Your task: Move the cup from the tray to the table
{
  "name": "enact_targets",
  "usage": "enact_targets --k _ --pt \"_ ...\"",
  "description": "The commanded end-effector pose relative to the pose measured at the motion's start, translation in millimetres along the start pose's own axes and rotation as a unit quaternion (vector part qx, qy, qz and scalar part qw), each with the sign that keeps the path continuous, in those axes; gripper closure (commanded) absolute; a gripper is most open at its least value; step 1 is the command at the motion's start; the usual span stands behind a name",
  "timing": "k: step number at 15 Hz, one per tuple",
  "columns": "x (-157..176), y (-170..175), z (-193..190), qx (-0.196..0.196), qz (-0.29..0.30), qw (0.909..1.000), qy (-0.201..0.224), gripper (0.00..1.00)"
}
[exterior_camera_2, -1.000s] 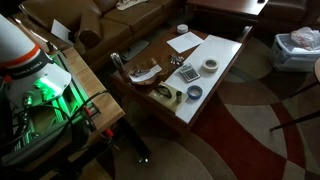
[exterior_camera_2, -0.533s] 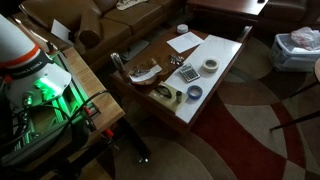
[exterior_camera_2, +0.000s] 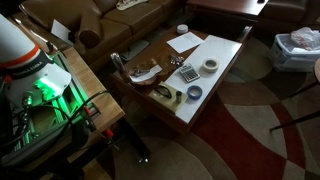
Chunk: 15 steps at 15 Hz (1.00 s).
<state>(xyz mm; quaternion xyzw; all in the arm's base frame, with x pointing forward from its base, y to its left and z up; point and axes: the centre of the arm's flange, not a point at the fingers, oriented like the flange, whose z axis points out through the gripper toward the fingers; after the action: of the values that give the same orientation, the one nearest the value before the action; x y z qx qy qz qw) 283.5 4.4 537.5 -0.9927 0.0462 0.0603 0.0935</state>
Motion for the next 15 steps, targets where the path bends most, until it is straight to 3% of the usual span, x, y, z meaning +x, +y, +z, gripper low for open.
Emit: enact_targets --k 1,5,6,8,12,13,15 --pt "19.9 -44.0 79.7 -0.024 -0.011 0.9984 -0.049 0.0" --pt "29.3 -83.2 149.1 -0.09 -0.036 0.9915 -0.087 0.0" --pt "14.5 -66.8 124.6 -0.079 -0.034 0.9943 -0.062 0.0" --pt "17.0 -77.8 144.4 -0.094 -0.043 0.9913 -0.082 0.0" --pt "20.8 -78.6 147.2 -0.094 -0.042 0.9908 -0.089 0.0" --pt "25.6 -80.2 152.6 -0.09 -0.034 0.9919 -0.083 0.0" --pt "56.6 -83.1 183.5 -0.098 0.002 0.995 -0.019 0.0"
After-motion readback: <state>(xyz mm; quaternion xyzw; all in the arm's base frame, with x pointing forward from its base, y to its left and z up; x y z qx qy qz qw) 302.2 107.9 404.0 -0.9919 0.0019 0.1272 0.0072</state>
